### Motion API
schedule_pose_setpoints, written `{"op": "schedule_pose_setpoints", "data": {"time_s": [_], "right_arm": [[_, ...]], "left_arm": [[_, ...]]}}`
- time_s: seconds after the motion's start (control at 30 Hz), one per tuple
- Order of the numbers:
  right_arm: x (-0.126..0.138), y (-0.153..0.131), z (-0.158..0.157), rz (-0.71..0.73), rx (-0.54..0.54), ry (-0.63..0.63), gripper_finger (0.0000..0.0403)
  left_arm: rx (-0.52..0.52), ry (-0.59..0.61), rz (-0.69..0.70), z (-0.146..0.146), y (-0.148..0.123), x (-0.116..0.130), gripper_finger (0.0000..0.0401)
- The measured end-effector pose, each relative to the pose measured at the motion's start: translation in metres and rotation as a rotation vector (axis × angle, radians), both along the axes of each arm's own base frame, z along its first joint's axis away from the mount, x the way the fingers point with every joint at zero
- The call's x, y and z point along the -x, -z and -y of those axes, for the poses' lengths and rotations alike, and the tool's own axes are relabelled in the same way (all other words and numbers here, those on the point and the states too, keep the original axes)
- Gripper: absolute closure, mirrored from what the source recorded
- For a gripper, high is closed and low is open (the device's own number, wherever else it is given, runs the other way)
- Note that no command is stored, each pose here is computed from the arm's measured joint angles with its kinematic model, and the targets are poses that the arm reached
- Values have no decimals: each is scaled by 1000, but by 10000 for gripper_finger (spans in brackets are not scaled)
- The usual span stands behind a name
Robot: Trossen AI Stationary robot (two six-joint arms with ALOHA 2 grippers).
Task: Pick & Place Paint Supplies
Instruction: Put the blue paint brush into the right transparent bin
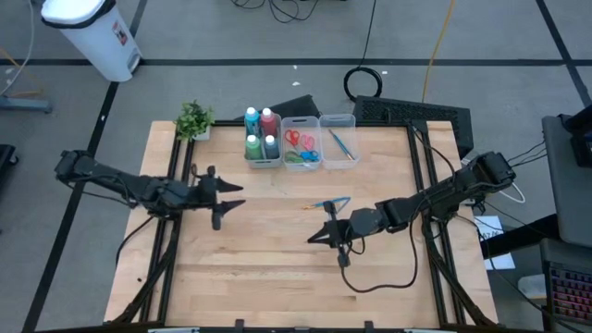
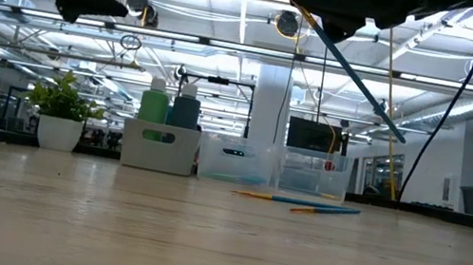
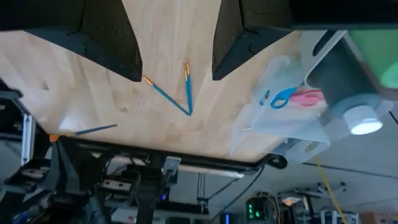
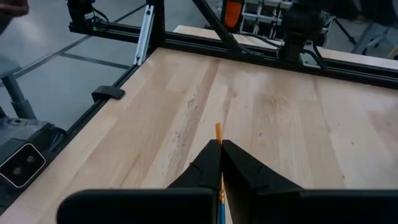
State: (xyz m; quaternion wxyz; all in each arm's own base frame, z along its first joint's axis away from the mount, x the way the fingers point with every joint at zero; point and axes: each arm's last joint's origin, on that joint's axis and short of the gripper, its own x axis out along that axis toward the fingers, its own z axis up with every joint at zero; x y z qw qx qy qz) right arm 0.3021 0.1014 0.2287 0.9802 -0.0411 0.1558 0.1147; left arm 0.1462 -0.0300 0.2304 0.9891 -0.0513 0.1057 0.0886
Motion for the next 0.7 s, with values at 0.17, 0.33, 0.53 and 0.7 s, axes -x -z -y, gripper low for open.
{"op": "schedule_pose_setpoints", "data": {"time_s": [0.17, 0.33, 0.53, 0.7], "right_arm": [[0, -1, 0, 8, 0, 0, 403], [-1, -1, 1, 11, 1, 5, 403], [-1, -1, 2, 4, 1, 5, 403], [-1, 0, 2, 3, 2, 6, 403]], "left_arm": [[14, 1, 72, -5, 17, 18, 199], [5, 1, 149, -10, 30, 33, 199], [-1, -1, 212, -14, 35, 46, 199], [29, -4, 221, -17, 37, 55, 199]]}}
